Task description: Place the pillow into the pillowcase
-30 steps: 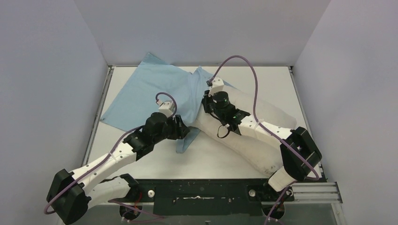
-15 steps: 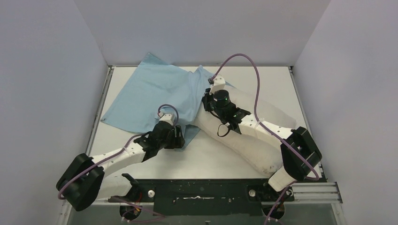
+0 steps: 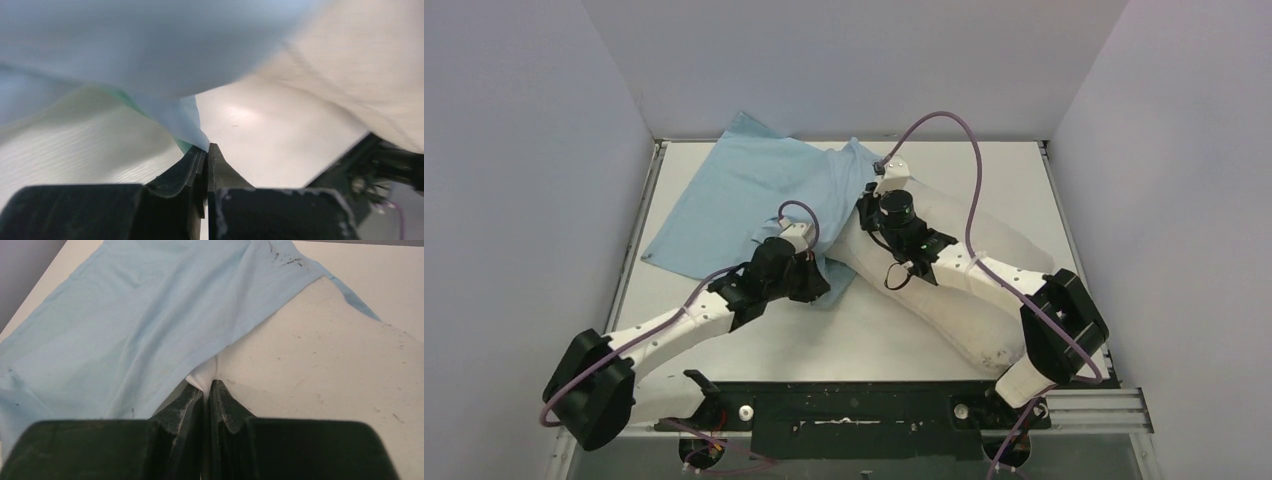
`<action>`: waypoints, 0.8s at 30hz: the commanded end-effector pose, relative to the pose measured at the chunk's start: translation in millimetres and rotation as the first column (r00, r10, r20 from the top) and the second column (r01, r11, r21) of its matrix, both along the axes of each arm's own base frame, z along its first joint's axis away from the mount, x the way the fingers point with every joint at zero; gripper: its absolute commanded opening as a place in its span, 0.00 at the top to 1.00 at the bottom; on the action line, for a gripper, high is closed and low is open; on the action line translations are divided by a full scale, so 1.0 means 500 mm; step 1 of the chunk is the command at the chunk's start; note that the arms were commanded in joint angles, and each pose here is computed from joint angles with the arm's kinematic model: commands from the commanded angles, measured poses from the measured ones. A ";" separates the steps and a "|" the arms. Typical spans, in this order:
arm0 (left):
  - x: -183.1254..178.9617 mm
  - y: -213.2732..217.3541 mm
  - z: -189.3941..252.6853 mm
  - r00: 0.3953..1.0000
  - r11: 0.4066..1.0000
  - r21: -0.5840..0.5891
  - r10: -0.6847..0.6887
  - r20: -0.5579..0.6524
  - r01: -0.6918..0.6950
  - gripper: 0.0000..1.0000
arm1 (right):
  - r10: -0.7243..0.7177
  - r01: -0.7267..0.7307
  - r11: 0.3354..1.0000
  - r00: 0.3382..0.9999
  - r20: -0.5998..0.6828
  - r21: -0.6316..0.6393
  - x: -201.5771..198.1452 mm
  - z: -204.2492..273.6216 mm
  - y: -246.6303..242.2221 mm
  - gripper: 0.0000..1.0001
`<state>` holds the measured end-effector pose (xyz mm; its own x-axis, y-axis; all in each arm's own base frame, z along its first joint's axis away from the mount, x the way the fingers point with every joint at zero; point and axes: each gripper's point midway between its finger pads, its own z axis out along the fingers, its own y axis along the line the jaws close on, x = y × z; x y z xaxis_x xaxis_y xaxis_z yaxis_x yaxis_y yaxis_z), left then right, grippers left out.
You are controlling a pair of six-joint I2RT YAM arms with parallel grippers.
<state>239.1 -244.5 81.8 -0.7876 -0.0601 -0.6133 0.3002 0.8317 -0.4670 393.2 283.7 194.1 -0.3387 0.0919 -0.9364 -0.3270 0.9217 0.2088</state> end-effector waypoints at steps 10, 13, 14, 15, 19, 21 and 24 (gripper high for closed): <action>-0.145 -0.202 0.087 0.982 0.953 -0.238 -0.188 0.032 0.190 1.00 | -0.221 0.163 0.951 0.953 0.207 0.262 0.104 0.172 0.005 1.00; -0.159 -0.223 0.114 0.976 0.943 -0.252 -0.204 0.077 0.216 1.00 | -0.222 0.166 0.949 0.955 0.196 0.269 0.106 0.154 0.010 1.00; -0.160 -0.227 0.124 0.975 0.940 -0.260 -0.204 0.092 0.222 1.00 | -0.222 0.166 0.949 0.956 0.191 0.268 0.104 0.147 0.011 1.00; -0.164 -0.231 0.134 0.972 0.935 -0.269 -0.210 0.104 0.231 1.00 | -0.225 0.170 0.948 0.956 0.190 0.268 0.104 0.144 0.009 1.00; -0.168 -0.234 0.153 0.966 0.929 -0.281 -0.198 0.167 0.239 1.00 | -0.231 0.179 0.949 0.954 0.189 0.259 0.100 0.134 0.001 1.00; -0.179 -0.244 0.146 0.960 0.922 -0.289 -0.213 0.181 0.259 1.00 | -0.227 0.172 0.949 0.954 0.194 0.264 0.099 0.138 0.002 1.00; -0.214 -0.276 0.131 0.941 0.908 -0.269 -0.275 0.196 0.322 1.00 | -0.180 0.124 0.957 0.962 0.204 0.261 0.094 0.147 0.016 1.00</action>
<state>164.1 -344.5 118.0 -0.7274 -0.0510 -0.6843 0.4792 0.6761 -0.5597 430.9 288.1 203.1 -0.2478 0.2054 -0.9468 -0.2138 0.9416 0.2602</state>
